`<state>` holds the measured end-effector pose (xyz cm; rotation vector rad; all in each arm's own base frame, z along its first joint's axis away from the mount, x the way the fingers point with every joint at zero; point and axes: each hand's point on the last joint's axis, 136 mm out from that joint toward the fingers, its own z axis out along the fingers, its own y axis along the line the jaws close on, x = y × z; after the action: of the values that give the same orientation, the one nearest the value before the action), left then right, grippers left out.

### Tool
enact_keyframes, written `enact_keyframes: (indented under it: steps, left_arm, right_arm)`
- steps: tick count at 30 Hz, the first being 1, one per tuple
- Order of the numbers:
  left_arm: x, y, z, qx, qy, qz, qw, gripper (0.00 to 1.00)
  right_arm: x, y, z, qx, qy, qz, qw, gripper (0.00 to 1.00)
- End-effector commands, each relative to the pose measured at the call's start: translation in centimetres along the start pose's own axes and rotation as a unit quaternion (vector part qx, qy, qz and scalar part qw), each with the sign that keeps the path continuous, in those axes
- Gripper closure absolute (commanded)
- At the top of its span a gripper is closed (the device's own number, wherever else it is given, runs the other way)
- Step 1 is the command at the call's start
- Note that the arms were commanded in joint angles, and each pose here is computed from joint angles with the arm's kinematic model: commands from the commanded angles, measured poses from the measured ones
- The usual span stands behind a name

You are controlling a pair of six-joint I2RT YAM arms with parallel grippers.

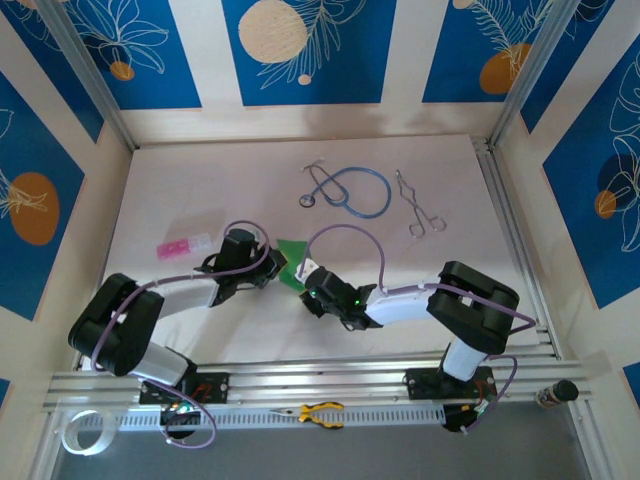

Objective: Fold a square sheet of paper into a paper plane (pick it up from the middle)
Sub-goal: Fourth fold the wing at the center of the table.

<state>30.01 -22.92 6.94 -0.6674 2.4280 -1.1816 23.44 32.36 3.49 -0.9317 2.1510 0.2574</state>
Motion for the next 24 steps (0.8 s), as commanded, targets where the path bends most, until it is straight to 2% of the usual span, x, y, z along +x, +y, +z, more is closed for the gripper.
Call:
enact_keyframes:
  steps: [1,13,24]
  left_arm:
    - [0.2,-0.9,0.1,0.006,0.007,-0.002,1.0,1.0]
    - [0.2,-1.2,0.0,0.009,0.007,-0.002,1.0,0.98]
    - [0.1,-1.0,0.1,0.002,0.01,0.004,1.0,0.92]
  right_arm:
    - [-1.6,-0.3,-0.1,0.027,-0.028,-0.02,0.999,0.67]
    - [-0.6,-0.5,0.3,0.039,-0.01,-0.038,0.998,0.74]
    - [-0.9,-0.8,-0.1,0.033,-0.018,-0.014,0.999,0.81]
